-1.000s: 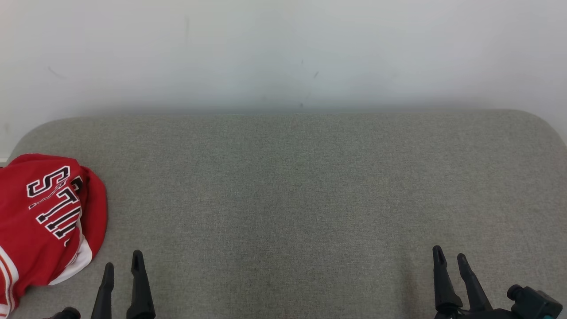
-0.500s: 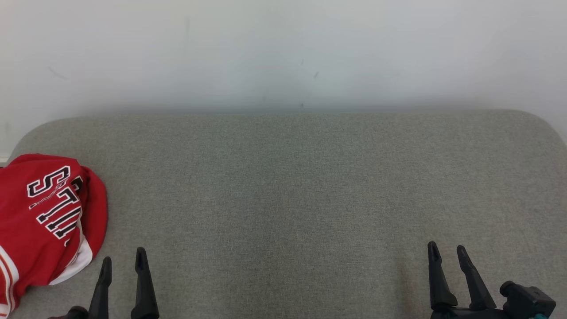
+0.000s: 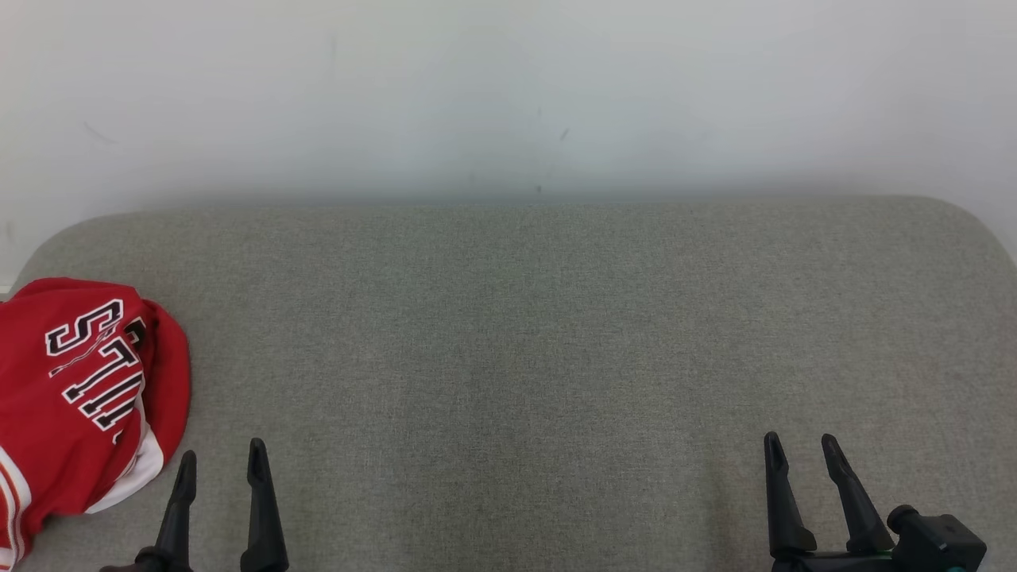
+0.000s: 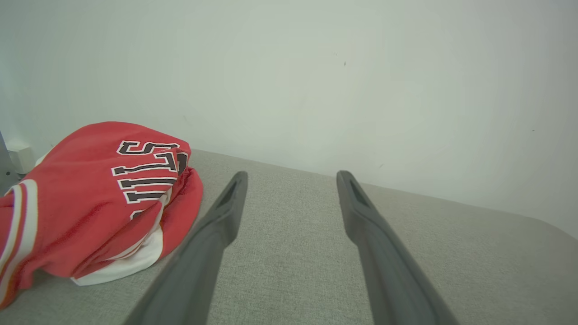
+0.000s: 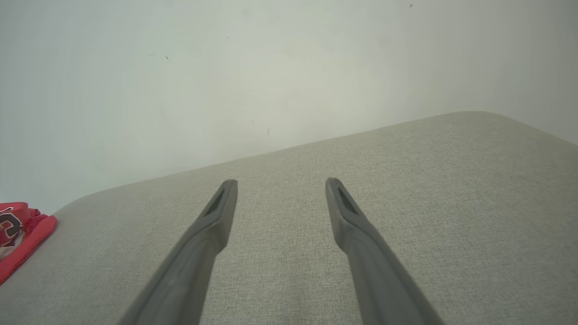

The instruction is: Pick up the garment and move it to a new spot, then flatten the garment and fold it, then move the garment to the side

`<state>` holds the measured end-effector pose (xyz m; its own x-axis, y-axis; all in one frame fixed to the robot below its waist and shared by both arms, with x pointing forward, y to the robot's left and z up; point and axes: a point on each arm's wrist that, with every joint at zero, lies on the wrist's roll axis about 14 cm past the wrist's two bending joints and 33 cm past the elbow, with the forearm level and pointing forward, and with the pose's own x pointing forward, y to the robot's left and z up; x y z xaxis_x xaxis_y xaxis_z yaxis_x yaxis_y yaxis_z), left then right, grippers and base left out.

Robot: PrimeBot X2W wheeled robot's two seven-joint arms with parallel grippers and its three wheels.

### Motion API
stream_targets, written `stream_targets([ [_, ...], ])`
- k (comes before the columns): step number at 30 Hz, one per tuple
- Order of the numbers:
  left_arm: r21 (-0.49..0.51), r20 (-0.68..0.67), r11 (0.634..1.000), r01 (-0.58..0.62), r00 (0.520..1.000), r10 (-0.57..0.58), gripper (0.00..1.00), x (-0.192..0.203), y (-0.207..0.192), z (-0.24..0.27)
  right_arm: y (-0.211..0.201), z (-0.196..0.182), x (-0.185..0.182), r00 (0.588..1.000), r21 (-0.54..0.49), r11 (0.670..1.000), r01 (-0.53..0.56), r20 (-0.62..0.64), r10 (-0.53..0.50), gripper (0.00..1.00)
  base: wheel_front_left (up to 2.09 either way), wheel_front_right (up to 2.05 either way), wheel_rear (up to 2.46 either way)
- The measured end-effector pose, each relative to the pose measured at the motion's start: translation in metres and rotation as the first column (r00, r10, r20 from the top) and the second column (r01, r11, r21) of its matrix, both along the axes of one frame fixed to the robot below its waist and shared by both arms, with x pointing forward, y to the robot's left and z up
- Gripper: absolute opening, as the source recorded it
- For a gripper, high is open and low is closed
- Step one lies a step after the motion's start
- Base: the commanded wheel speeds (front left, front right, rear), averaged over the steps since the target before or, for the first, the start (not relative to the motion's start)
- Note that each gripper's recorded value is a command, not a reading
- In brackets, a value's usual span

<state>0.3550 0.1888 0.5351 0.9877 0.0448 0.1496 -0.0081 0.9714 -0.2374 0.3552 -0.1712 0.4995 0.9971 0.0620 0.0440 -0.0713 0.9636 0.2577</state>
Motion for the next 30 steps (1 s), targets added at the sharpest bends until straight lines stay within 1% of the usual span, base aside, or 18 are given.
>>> stream_targets([
  [9,0.080,0.021,0.997,-0.004,1.000,0.002,1.00,-0.002,-0.002,0.005,0.001,0.004,-0.002,1.000,-0.066,0.998,-0.006,0.024,0.007,1.00,0.00,0.00,0.00],
  [19,0.176,0.020,0.984,-0.013,1.000,0.009,1.00,-0.007,0.004,0.003,-0.002,0.004,-0.007,0.999,-0.129,0.992,0.001,0.039,0.004,1.00,0.00,0.00,0.00],
  [27,0.251,-0.003,0.968,-0.016,1.000,0.018,1.00,-0.010,0.012,-0.006,-0.004,0.007,-0.009,0.998,-0.176,0.984,0.006,0.056,0.003,1.00,0.00,0.00,0.00],
  [30,0.252,-0.021,0.968,-0.019,0.999,0.025,1.00,-0.013,0.016,-0.012,-0.007,0.007,-0.010,0.998,-0.172,0.985,0.016,0.059,-0.006,1.00,0.00,0.00,0.00],
])
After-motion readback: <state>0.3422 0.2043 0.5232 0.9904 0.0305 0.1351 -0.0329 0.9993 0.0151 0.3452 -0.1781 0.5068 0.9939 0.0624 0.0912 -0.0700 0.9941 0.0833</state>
